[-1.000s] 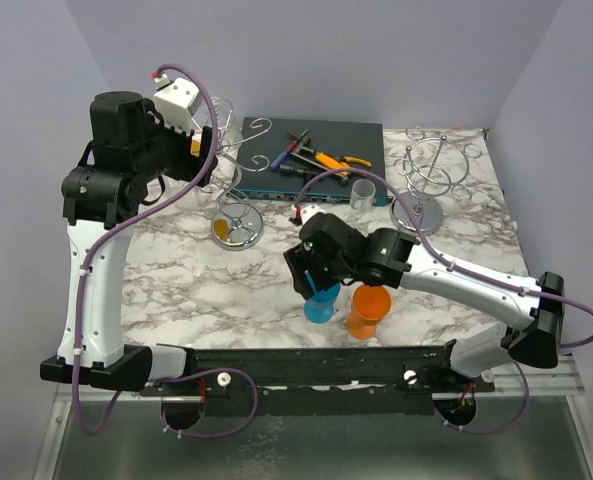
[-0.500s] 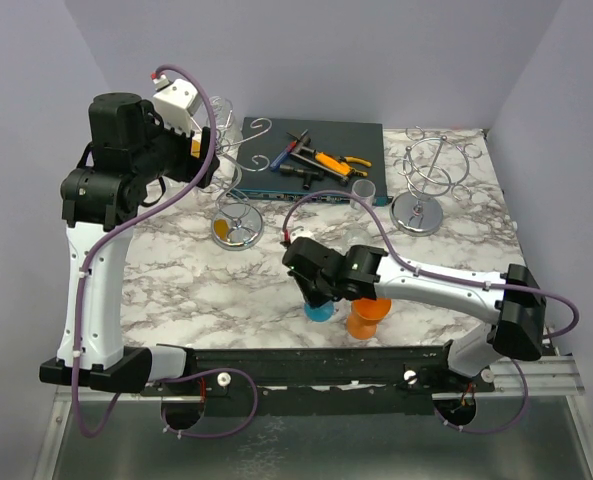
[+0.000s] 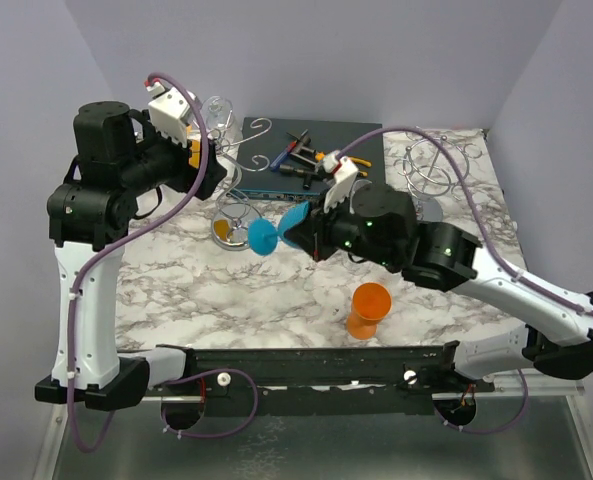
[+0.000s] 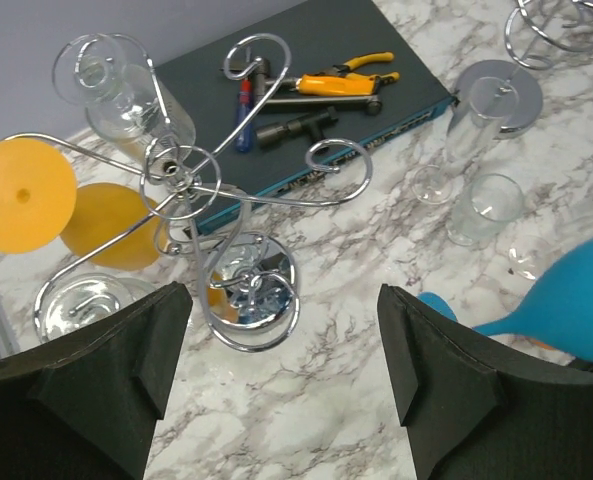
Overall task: Place the wine glass upside down on the wine glass rack
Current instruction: Pick up the wine glass at the center of the board, then turn the wine glass upside down at the wine rack.
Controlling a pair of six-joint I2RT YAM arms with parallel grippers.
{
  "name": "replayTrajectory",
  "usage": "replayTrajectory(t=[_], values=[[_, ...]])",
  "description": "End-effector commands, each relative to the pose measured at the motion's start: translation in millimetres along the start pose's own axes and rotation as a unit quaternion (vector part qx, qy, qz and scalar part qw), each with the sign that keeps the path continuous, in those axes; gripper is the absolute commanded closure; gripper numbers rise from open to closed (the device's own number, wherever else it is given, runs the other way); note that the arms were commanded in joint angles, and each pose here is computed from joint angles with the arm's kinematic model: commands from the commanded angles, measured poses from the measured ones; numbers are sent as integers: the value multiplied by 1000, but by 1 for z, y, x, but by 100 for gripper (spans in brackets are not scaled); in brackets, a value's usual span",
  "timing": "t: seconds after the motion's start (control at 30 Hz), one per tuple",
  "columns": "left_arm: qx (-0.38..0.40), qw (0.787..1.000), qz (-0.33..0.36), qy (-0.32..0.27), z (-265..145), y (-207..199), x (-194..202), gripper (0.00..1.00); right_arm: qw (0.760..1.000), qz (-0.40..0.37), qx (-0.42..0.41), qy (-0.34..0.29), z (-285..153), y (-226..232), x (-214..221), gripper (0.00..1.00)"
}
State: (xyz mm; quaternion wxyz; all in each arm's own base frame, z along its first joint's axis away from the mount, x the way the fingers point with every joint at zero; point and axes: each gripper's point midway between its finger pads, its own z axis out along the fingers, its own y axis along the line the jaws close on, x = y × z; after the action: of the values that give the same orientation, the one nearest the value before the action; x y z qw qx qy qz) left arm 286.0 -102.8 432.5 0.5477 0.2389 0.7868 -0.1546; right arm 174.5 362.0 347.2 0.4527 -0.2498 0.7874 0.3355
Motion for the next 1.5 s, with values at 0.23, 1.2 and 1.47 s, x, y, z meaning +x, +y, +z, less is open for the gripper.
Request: replayTrajectory(t=[0.23, 1.2, 1.47], values=[[169, 985, -33, -16, -35, -75, 4, 17, 982, -25, -49, -180, -45, 27, -109, 100], [86, 995, 32, -42, -11, -36, -3, 94, 960, 2, -148, -235, -48, 50, -94, 28], [52, 959, 250, -125, -32, -28, -29, 100, 985, -2, -141, -95, -60, 36, -31, 0]])
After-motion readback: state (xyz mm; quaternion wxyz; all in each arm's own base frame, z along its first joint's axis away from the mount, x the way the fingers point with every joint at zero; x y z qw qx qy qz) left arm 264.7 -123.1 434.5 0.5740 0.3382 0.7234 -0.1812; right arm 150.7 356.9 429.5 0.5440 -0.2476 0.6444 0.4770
